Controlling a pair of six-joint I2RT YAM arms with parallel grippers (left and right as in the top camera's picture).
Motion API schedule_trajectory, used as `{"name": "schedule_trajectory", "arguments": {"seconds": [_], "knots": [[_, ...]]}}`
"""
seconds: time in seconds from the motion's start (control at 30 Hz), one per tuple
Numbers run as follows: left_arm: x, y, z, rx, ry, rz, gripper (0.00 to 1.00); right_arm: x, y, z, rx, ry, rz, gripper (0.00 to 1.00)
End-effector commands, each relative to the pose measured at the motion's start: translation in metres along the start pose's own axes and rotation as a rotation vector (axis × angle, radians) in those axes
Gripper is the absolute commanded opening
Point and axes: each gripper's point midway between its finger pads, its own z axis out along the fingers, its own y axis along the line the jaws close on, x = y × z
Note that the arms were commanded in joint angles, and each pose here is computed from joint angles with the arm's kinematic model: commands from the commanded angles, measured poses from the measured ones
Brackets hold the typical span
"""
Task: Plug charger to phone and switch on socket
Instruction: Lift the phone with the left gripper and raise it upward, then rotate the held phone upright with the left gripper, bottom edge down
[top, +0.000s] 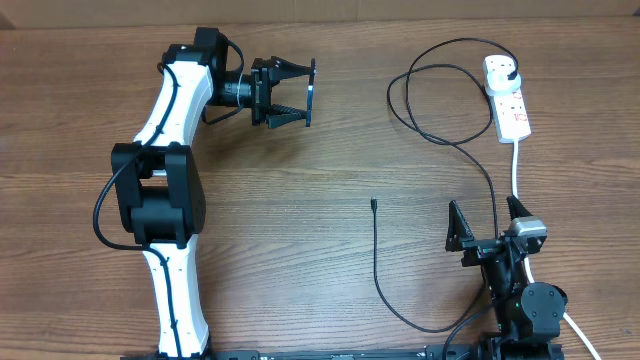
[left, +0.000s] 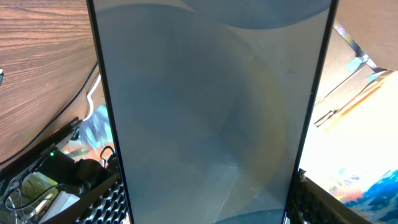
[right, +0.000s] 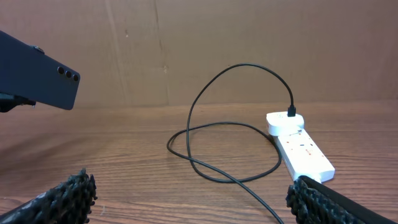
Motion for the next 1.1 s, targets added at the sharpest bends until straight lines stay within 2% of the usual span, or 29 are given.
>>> {"name": "schedule_trajectory", "arguments": {"seconds": [0.0, 0.33, 0.53, 0.7, 1.07], "knots": [[0.002, -0.009, -0.003, 0.01, 0.0, 0.023, 0.64, 0.003, -0.001, 0.0, 0.004, 0.001, 0.007, 1.0], [-0.018, 0.012, -0.005, -0.115, -0.116, 0.037, 0.64, 0.003, -0.001, 0.0, 0.004, 0.001, 0.007, 1.0], [-0.038, 0.033, -0.012, -0.246, -0.226, 0.074, 0.63, 0.003, -0.001, 0.0, 0.004, 0.001, 0.007, 1.0], [-0.055, 0.053, -0.022, -0.39, -0.315, 0.164, 0.63, 0.003, -0.001, 0.0, 0.004, 0.001, 0.007, 1.0], [-0.075, 0.09, -0.027, -0.716, -0.408, 0.327, 0.63, 0.003, -0.001, 0.0, 0.004, 0.001, 0.007, 1.0]]}}
